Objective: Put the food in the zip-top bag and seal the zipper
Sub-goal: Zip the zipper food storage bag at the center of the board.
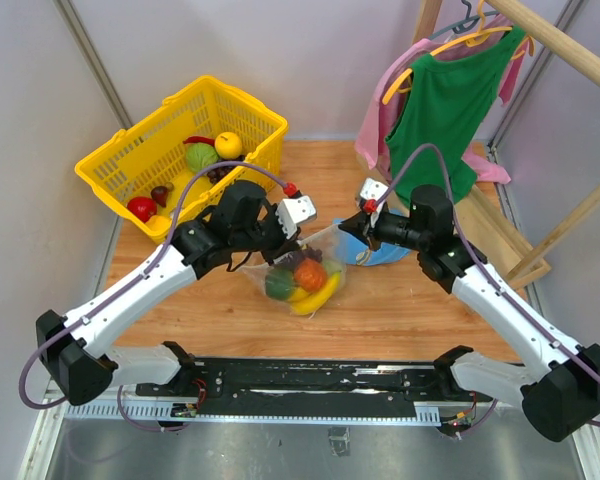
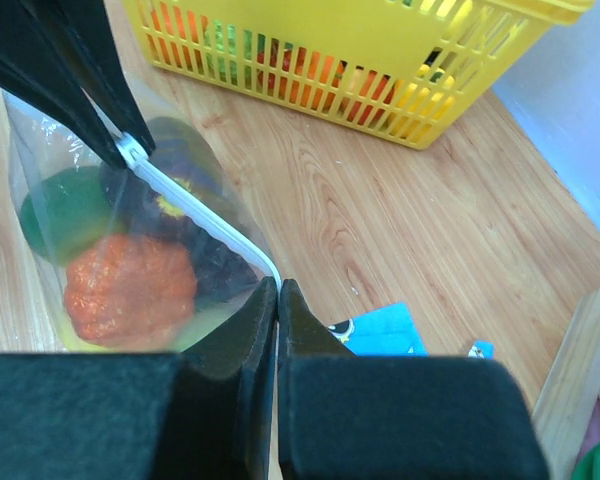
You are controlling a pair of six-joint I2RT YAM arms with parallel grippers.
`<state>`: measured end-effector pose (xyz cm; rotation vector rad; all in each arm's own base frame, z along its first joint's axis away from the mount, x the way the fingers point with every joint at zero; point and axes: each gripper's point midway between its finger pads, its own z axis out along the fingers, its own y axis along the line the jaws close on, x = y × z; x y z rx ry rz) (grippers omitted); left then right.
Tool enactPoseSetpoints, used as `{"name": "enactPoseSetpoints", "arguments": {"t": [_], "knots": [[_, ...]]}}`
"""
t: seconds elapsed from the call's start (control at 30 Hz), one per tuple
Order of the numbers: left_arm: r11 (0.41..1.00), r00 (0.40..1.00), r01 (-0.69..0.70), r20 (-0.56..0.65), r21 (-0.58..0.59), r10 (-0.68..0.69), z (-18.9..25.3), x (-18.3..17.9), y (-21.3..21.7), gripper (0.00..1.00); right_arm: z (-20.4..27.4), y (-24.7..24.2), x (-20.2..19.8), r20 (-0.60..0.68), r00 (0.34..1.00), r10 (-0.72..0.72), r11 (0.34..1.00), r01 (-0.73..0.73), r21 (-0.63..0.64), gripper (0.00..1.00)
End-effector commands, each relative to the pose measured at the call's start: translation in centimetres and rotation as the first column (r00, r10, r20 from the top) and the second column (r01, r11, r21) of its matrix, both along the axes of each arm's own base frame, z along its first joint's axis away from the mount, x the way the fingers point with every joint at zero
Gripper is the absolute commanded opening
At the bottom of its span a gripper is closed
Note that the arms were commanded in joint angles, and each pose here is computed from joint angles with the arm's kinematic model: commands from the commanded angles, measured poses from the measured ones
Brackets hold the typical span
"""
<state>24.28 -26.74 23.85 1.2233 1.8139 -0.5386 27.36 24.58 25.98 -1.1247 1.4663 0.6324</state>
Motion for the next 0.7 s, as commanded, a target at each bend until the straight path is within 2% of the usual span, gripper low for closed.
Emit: {"name": "enactPoseSetpoints", "arguments": {"t": [0.0,0.23,0.67], "knots": [[0.996,0.998,-0.069,-0.006,0.06,0.069,-0.4,-0.6,2.3,0.04,0.9,-3.3,2.7,0.045,0.98,-0.194,0.981,0.194,-0.004,0.0],[0.992,0.995,-0.097,0.008,0.084,0.097,-0.6,-0.7,3.3,0.01,0.7,-6.1,4.0,0.025,0.945,-0.326,0.945,0.326,-0.019,0.01],[0.983,0.99,-0.143,-0.005,0.115,0.144,-1.5,-1.2,4.7,0.0,0.1,-9.4,5.3,0.006,0.877,-0.48,0.876,0.479,-0.055,0.01]]}}
